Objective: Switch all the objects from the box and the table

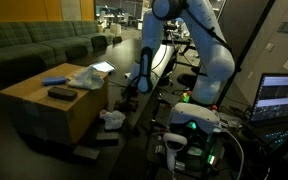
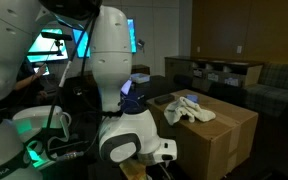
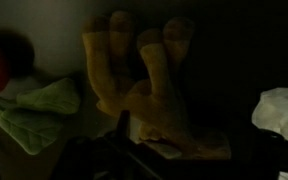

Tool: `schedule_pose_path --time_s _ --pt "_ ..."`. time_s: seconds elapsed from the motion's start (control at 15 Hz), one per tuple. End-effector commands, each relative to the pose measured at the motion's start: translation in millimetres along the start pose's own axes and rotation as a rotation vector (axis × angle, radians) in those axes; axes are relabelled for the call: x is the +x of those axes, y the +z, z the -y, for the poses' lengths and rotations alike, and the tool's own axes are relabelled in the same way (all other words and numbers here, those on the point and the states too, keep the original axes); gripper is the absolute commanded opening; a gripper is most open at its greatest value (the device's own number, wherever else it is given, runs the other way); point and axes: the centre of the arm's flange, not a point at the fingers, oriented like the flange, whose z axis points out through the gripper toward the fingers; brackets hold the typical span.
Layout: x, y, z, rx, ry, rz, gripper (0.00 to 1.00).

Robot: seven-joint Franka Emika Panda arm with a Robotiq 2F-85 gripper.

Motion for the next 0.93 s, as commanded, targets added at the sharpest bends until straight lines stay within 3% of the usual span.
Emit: schedule_pose_path --time_s 0.0,0.33,0.87 --pt "-1.0 -27.3 40.2 0.033 0.060 -0.038 1.00" --pt "2.5 -42.6 91.3 0.097 0.146 -0.038 1.00" --pt "14.0 -46.5 164.9 0.141 0.162 -0.039 1.00"
